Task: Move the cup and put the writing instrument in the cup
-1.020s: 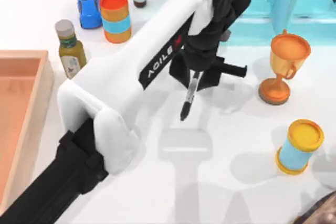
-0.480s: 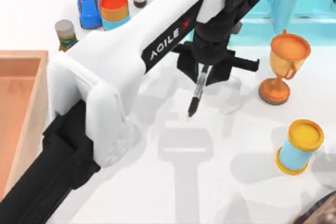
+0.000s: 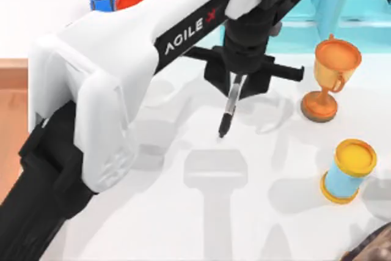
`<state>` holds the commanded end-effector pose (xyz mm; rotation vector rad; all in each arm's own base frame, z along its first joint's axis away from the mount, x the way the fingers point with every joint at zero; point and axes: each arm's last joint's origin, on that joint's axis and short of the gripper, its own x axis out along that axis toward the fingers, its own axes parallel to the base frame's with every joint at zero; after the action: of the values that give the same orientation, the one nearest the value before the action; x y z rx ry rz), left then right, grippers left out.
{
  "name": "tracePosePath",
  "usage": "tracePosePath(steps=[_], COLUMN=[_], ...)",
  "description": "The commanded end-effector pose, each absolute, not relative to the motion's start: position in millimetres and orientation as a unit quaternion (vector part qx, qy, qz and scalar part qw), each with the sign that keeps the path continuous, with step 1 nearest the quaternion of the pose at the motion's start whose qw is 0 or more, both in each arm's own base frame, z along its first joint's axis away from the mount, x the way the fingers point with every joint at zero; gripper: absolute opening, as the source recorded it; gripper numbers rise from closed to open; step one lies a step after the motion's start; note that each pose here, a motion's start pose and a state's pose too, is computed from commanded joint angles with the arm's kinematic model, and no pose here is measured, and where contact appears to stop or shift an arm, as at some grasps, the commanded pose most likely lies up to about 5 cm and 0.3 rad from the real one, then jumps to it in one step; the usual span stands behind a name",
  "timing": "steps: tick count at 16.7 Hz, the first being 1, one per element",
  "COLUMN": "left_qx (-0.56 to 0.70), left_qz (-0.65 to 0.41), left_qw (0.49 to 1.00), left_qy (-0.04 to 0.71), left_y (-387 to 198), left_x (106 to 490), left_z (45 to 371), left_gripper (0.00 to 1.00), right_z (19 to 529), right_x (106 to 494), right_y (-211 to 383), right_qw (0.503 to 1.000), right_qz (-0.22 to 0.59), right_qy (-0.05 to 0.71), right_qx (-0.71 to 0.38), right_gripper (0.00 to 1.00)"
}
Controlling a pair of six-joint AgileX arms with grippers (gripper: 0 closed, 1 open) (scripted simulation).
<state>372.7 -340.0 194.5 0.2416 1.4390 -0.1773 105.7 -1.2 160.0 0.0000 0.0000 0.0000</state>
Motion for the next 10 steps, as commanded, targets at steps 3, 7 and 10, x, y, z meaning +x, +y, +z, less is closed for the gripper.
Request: tracePosePath(steps=[3, 7, 10], left_qx=[0.108, 0.106, 0.109], left_qz=[-0.078, -0.082, -0.084], left_qw=[0.741, 0.747, 0.747], left_qy=[0.658, 0.651, 0.651], left_y=[-336, -332, -327], left_x=[364, 350, 335], left_z=[200, 211, 215], left_gripper=[0.00, 0.00, 0.00], right_z=[160, 160, 160], right_x=[106, 106, 106], right_y=[-1, -1, -1], right_qw=[1.000, 1.000, 1.000], right_qz=[0.000, 0.000, 0.000], right_qy=[0.000, 0.000, 0.000], right_qx=[0.000, 0.000, 0.000], right_gripper=[1.00, 1.00, 1.00])
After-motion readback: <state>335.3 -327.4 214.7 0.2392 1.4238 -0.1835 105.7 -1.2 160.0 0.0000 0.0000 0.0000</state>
